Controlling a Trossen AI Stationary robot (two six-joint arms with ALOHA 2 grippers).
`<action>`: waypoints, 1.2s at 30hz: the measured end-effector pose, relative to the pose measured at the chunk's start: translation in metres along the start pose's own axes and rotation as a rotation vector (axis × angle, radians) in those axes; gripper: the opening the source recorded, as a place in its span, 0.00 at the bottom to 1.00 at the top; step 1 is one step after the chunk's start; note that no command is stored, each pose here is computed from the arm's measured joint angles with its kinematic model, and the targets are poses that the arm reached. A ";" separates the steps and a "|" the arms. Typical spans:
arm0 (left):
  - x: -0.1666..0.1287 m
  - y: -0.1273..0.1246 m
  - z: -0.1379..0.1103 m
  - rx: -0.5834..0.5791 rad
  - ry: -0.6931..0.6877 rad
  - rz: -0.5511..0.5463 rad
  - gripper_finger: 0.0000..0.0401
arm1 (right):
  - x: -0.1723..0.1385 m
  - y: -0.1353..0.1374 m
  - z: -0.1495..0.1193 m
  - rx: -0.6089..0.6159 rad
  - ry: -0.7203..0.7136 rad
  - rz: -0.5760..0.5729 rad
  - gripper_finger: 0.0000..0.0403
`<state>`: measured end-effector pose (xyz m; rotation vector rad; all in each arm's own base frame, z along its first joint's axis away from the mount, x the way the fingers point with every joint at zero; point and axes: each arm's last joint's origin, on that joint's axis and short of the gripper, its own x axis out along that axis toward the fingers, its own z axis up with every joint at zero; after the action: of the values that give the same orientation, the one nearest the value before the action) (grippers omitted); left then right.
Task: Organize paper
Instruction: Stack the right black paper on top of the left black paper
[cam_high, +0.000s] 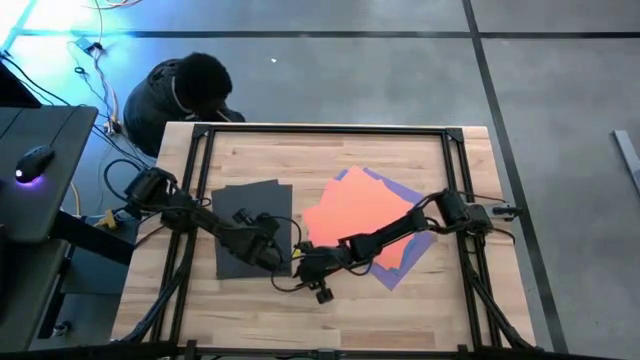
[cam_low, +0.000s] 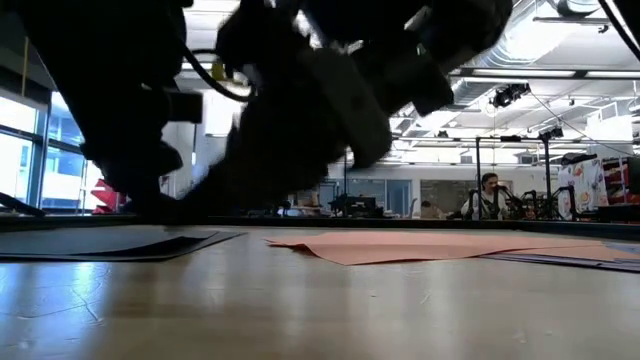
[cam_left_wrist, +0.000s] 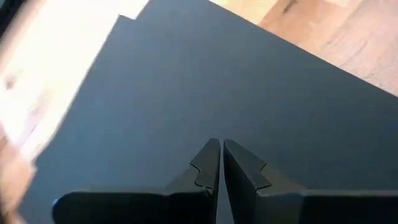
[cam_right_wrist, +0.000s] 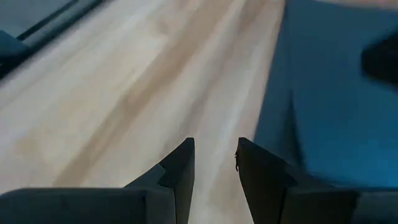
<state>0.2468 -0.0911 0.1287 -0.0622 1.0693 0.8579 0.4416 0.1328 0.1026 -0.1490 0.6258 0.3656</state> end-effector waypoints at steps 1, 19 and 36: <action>0.003 0.000 -0.002 -0.005 -0.001 -0.011 0.00 | 0.000 0.000 0.001 0.005 -0.004 -0.007 0.25; 0.009 -0.008 -0.010 -0.008 -0.009 -0.120 0.00 | 0.001 -0.005 -0.005 0.053 0.020 0.091 0.16; 0.008 -0.008 -0.011 -0.045 -0.009 -0.127 0.00 | 0.018 -0.002 -0.010 0.091 -0.019 0.162 0.00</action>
<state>0.2461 -0.0966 0.1138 -0.1624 1.0266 0.7665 0.4501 0.1336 0.0839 -0.0077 0.6365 0.4931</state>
